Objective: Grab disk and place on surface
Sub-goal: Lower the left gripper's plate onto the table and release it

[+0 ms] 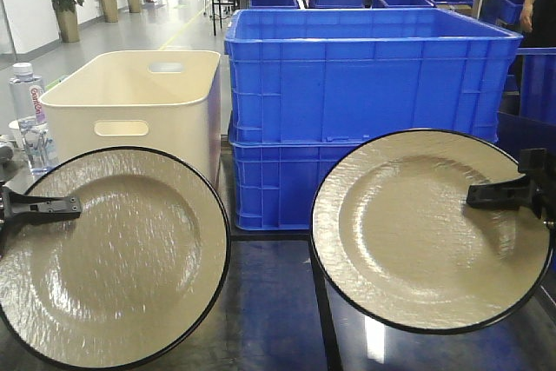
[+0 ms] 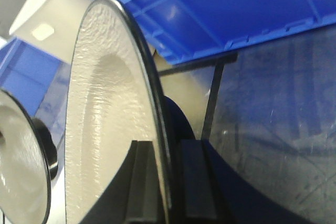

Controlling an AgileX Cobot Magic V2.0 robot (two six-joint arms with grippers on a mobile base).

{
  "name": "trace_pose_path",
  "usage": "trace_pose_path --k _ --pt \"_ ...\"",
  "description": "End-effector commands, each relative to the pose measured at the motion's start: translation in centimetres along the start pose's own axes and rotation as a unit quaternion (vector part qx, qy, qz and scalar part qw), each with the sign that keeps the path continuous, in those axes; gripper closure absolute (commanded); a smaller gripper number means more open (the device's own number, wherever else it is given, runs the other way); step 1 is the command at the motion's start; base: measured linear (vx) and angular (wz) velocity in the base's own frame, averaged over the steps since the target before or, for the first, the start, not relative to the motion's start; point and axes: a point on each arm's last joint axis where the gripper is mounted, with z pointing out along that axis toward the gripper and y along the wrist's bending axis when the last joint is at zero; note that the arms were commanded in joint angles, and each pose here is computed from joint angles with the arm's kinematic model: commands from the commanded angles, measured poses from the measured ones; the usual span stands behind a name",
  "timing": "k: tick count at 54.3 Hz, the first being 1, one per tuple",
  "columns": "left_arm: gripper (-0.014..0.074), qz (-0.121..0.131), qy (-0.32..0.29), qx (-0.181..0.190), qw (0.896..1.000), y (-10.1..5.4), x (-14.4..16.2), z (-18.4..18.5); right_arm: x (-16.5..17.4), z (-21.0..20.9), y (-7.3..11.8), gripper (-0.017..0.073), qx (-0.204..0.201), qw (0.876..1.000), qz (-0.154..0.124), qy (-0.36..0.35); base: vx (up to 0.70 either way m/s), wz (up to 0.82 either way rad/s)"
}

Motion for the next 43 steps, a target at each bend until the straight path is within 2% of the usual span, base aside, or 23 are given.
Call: trace_pose_path --k 1,16,25,30,43 --pt "0.0594 0.002 -0.032 0.081 0.996 -3.5 -0.7 -0.8 -1.3 -1.5 2.7 0.0568 -0.051 0.997 0.006 -0.059 0.00 0.00" --pt "0.0594 0.002 -0.035 0.077 0.996 -3.4 -0.7 -0.8 -1.7 -1.5 2.8 0.0568 -0.060 0.995 0.019 -0.081 0.00 0.00" --pt "0.0594 0.015 -0.034 0.063 0.997 -3.4 -0.5 0.1 -1.8 -1.6 3.0 0.0568 -0.071 0.994 0.023 -0.083 0.00 0.00" --pt "0.0594 0.009 -0.031 0.038 0.999 -2.7 -0.1 2.0 -1.8 -1.5 3.0 0.0568 -0.072 0.994 0.022 -0.082 0.00 0.00" --pt "0.0591 -0.036 0.001 -0.004 0.999 0.1 1.8 8.0 -1.8 -1.5 3.1 0.0568 -0.073 0.994 0.023 -0.083 0.00 0.00"
